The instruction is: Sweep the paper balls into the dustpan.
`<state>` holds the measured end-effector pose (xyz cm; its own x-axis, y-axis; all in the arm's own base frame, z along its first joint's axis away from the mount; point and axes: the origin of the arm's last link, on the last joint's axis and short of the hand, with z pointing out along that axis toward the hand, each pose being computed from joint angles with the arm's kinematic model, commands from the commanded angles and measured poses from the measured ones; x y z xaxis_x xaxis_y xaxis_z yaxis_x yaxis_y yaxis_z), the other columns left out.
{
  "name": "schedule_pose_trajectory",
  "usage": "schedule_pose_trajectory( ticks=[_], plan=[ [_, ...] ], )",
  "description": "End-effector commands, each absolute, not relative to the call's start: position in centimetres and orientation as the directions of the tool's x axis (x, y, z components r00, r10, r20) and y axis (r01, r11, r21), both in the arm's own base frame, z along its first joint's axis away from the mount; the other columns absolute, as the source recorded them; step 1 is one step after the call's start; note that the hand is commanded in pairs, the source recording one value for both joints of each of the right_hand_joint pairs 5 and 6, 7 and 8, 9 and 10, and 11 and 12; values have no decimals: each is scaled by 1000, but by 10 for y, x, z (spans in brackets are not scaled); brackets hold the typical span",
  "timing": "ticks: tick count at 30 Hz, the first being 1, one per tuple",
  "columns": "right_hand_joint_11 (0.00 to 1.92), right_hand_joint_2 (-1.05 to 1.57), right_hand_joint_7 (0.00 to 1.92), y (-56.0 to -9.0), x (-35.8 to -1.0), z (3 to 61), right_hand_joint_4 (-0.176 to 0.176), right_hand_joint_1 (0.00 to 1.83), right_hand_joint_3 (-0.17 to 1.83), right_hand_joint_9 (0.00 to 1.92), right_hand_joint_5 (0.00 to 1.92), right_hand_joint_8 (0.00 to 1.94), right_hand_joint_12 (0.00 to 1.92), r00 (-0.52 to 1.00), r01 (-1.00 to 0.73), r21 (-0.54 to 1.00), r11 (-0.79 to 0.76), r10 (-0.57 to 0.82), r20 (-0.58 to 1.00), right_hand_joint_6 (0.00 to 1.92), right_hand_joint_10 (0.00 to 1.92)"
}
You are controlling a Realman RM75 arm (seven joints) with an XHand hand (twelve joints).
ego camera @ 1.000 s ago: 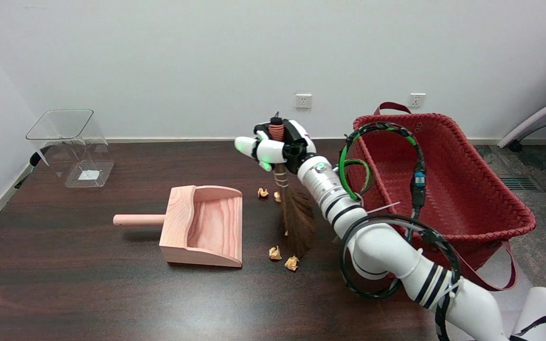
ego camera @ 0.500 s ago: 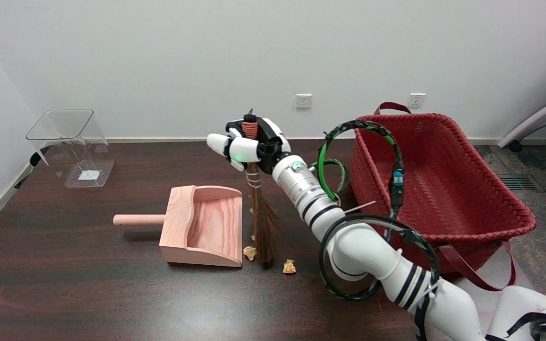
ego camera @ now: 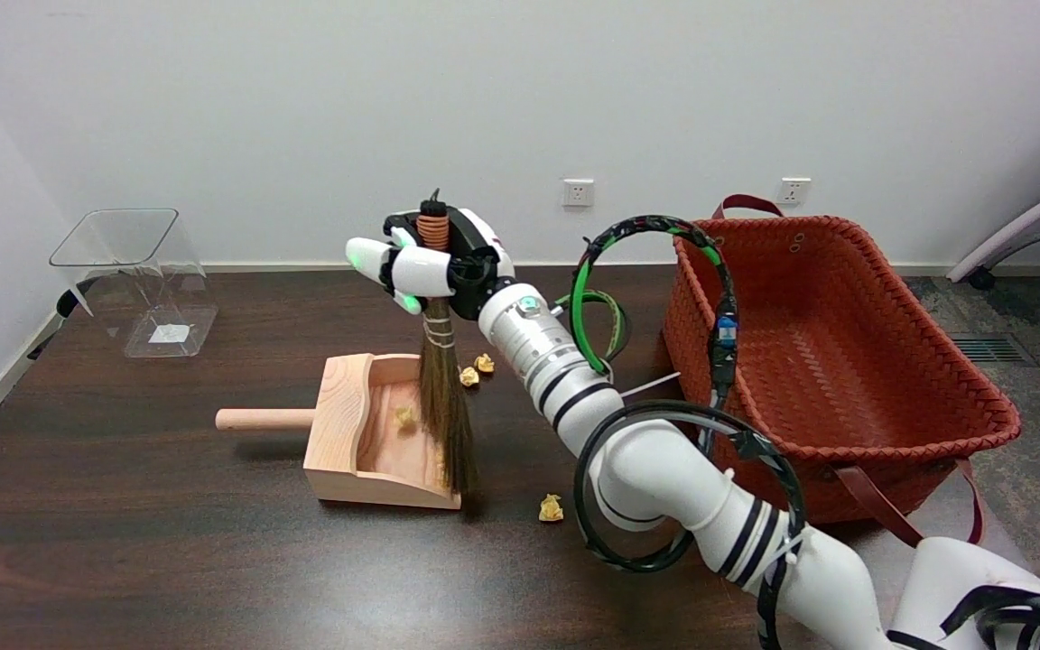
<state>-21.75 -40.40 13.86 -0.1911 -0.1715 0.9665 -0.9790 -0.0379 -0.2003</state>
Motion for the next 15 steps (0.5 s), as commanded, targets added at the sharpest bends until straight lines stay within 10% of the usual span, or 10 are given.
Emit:
schedule_pose_trajectory(
  ticks=[1, 15],
  plan=[
    [1920, 1100, 1920, -403, -197, 108, 0, 1342, 472, 1920, 1920, 1920, 1920, -229, -966, -250, -68, -231, 946, 1920, 1920],
    [1920, 1174, 1920, -407, -154, 143, 0, 1334, 445, 1920, 1920, 1920, 1920, 92, -957, 41, -286, -167, 982, 1920, 1920]
  ],
)
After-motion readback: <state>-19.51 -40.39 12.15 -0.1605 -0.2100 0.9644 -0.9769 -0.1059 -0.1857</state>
